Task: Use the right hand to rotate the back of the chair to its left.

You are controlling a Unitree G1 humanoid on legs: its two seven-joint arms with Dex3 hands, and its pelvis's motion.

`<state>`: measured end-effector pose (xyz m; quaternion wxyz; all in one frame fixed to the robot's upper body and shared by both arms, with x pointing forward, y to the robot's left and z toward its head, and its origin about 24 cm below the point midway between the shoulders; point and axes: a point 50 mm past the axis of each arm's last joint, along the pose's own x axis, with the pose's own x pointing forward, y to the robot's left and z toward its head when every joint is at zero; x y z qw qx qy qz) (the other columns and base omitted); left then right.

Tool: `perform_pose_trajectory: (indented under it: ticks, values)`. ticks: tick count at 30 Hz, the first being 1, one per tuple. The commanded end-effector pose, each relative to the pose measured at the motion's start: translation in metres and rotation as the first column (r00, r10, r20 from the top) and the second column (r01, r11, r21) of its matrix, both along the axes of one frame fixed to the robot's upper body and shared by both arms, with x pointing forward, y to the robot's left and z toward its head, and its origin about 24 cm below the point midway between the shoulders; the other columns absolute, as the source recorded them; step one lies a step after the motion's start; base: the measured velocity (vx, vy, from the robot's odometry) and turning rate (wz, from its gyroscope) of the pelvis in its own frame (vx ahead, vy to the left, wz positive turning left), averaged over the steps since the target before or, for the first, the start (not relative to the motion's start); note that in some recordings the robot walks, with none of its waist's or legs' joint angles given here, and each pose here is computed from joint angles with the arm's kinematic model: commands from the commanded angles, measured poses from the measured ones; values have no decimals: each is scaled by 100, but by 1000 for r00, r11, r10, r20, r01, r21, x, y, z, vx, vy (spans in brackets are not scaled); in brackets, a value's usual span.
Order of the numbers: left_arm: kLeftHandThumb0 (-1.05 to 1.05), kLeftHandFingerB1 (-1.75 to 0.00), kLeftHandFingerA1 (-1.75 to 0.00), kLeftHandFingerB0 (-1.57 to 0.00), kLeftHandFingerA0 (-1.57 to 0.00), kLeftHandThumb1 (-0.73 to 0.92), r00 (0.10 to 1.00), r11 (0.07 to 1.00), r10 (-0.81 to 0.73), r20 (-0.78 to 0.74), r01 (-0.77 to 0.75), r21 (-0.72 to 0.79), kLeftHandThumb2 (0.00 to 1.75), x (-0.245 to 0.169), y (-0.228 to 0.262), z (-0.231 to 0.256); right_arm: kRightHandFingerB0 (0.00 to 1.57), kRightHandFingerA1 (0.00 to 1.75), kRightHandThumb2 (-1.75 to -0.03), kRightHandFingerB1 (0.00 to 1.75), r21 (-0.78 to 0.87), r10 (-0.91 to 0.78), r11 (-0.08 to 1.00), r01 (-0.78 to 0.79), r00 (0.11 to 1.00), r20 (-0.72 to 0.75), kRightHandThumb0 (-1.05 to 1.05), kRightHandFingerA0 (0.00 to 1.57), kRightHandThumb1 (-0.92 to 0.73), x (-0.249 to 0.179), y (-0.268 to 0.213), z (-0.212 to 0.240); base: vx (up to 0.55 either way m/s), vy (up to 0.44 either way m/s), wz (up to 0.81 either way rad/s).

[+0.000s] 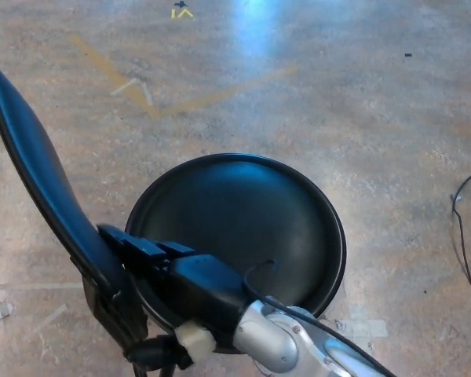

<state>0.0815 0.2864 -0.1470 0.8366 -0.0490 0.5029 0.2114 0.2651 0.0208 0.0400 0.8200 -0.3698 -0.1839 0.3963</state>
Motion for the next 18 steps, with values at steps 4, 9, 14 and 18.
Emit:
perform_pose_trajectory:
  ticks: [4, 9, 14, 18]
  values:
    - [-64, -39, -50, -40, -46, 78, 1000, 1000, -7, 0, 7, -4, 63, -2, -1, -1, 0, 0, -64, 0, 57, -126, 991, 124, 992, 32, -101, 0, -82, -5, -71, 5, -2, -2, 2]
    - [-62, -38, -48, -42, -49, 76, 1000, 1000, 15, 1, -15, -5, 63, -2, 1, 0, 0, 0, -97, 0, 87, -194, 978, 189, 979, 62, -99, 0, -63, -14, -100, 5, -4, -3, -1]
    - [-60, -38, -45, -41, -46, 78, 1000, 1000, 2, -5, -2, -3, 63, -3, 1, 0, 0, 0, -105, 0, 114, -346, 935, 336, 935, 78, -102, 0, -68, -32, -160, 3, -4, -3, 2]
    - [-59, -39, -49, -43, -48, 75, 999, 999, 37, 20, -37, -6, 62, -1, -2, -1, 0, 0, -103, 0, 93, -509, 860, 502, 855, 101, -101, 0, -66, -61, -222, -2, 0, 0, 2]
